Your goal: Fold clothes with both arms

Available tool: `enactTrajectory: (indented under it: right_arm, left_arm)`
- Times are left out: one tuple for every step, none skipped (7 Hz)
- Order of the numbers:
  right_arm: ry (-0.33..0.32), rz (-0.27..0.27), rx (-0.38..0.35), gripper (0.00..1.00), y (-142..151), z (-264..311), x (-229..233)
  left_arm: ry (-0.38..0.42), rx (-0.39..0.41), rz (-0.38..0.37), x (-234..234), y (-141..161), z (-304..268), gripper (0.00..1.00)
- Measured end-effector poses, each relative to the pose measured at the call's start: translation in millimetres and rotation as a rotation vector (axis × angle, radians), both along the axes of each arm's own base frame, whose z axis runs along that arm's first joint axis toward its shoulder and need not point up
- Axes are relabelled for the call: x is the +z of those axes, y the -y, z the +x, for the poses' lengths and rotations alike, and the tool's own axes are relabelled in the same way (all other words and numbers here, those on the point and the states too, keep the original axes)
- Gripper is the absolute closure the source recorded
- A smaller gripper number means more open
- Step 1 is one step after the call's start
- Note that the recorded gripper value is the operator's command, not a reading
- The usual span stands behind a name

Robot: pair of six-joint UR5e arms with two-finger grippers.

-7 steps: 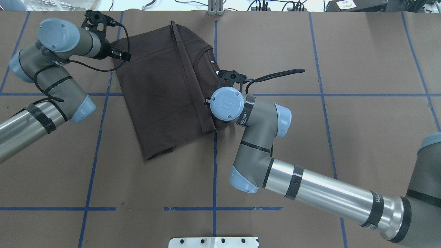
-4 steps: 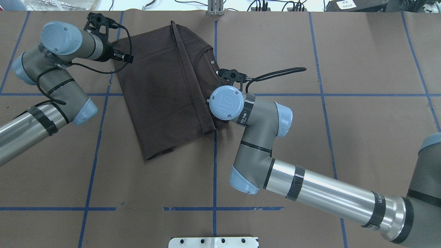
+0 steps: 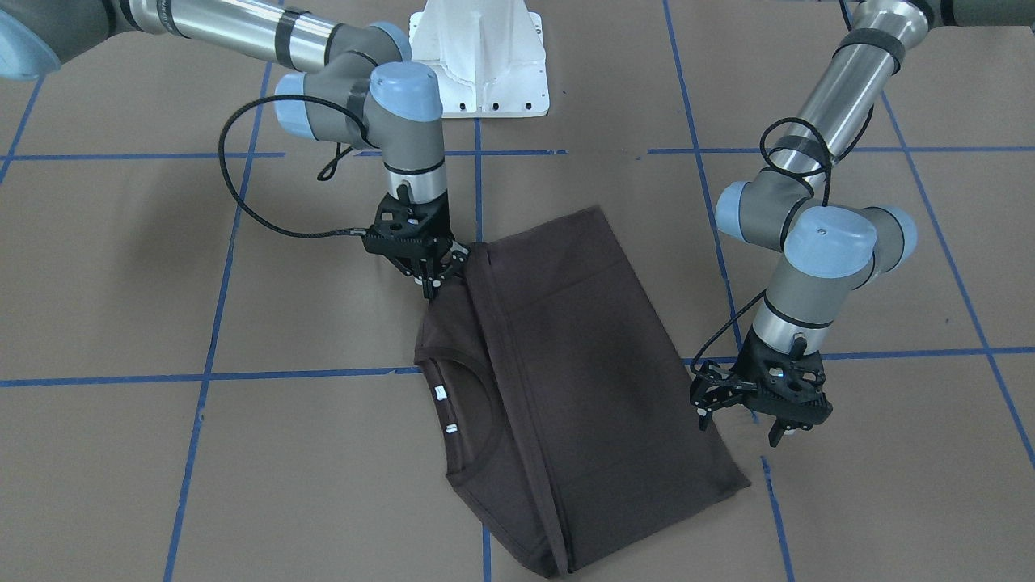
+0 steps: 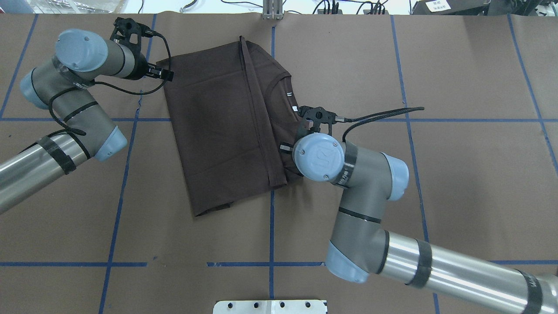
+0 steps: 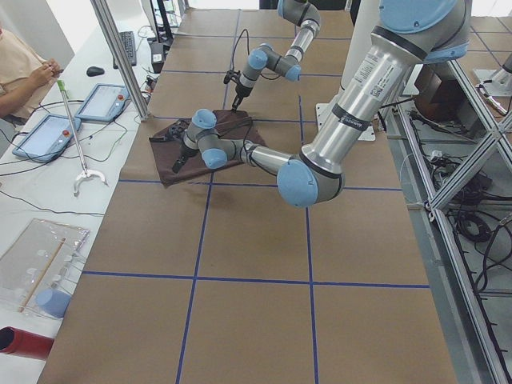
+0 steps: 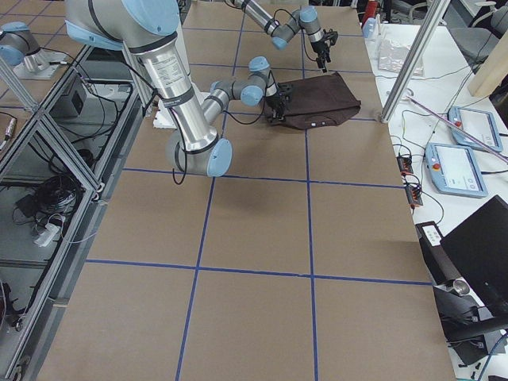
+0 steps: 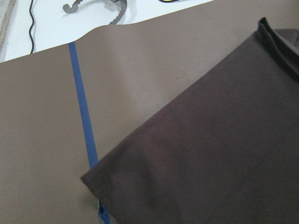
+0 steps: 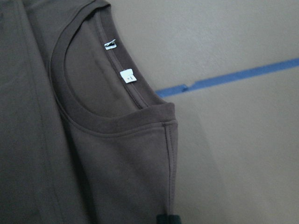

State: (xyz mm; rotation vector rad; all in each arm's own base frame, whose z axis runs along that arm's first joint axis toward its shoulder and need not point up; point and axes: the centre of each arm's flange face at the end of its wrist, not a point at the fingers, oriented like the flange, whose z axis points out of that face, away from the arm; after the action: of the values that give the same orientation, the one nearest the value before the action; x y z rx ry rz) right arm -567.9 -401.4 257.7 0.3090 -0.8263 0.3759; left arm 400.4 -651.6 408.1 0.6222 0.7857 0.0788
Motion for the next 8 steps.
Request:
enactTrajectory:
  right_arm:
    - [0.006,0.018,-0.016,1.00,-42,21,16]
    - [0.000,0.029,-0.028,1.00,-79,36,33]
    - [-0.008,0.031,-0.033,1.00,-107,43,47]
    - [-0.006,0.027,-0.032,1.00,-130,45,55]
    - [0.002,0.026,-0.029,1.00,-149,43,57]
    - [0.009,0.028,-0.028,0.80,-164,41,57]
    - [0.012,0.031,-0.029,0.01,-172,39,57]
    - [0.006,0.039,-0.030,0.00,-177,38,60]
  left_arm:
    - [-0.014,0.001,-0.005,-5,-4,5,0.00]
    - [-0.024,0.001,-0.008,-8,-8,9,0.00]
    - [-0.030,0.003,-0.008,-11,-10,12,0.00]
    - [-0.034,0.005,-0.009,-13,-12,14,0.00]
    - [-0.036,0.009,-0.008,-14,-14,17,0.00]
    - [-0.038,0.011,-0.011,-14,-16,19,0.00]
    - [-0.043,0.011,-0.016,-14,-17,22,0.00]
    - [-0.048,0.011,-0.022,-15,-20,25,0.00]
